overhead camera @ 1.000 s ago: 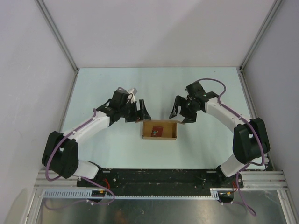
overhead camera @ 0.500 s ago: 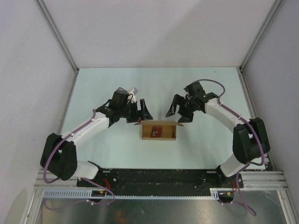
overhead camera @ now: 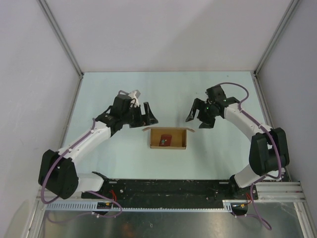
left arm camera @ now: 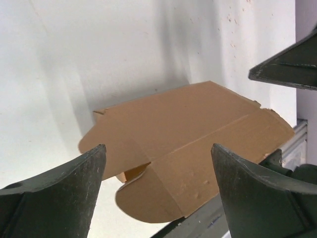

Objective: Fold the paper box

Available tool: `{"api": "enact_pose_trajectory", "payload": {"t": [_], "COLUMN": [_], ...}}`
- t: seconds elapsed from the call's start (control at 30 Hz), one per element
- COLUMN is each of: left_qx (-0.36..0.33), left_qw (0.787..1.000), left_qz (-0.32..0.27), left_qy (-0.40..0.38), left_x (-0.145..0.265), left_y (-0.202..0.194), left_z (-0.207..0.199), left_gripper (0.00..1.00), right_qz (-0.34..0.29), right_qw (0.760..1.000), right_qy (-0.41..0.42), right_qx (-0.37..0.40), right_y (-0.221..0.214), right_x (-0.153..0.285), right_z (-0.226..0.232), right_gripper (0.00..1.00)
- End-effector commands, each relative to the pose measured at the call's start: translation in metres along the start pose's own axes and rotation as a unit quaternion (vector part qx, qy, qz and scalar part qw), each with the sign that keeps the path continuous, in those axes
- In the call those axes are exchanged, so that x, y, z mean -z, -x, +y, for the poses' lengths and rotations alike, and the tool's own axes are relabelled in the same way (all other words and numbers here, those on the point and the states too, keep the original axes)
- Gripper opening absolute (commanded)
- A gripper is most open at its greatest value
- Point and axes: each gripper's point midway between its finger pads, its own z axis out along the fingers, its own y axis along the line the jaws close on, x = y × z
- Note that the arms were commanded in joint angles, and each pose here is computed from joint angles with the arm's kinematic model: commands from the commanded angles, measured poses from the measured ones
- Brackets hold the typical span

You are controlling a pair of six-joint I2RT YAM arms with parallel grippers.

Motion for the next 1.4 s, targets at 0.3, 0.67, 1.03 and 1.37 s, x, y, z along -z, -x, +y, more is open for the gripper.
{"api": "enact_pose_trajectory", "payload": {"t": [0.3, 0.67, 1.03, 1.37], "left_qx": [0.023, 0.004, -0.005, -0.014], "left_qw": [0.988, 0.993, 0.994, 0.995], "left_qz": [-0.098, -0.014, 0.049, 0.082], "left_qy": [0.119, 0.116, 0.093, 0.059], "left_x": [0.037, 0.010, -0.006, -0.023], "left_y": [0.033, -0.013, -0.037, -0.029], "left_z": [0.075, 0.089, 0.093, 0.082], "left_gripper": [0.75, 0.07, 0.00, 0.00], "right_qz": [-0.052, -0.012, 0.075, 0.086], "right_qw": [0.984, 0.974, 0.988, 0.990], "right_qy": [-0.165, -0.219, -0.116, -0.079], "right_qx": [0.040, 0.059, 0.065, 0.073], "right_y": [0.014, -0.003, -0.033, -0.036], "right_x": [0.020, 0.021, -0.005, -0.007], "right_z": [-0.072, -0.099, -0.075, -0.062], "right_gripper": [0.66, 0.02, 0.00, 0.00]}}
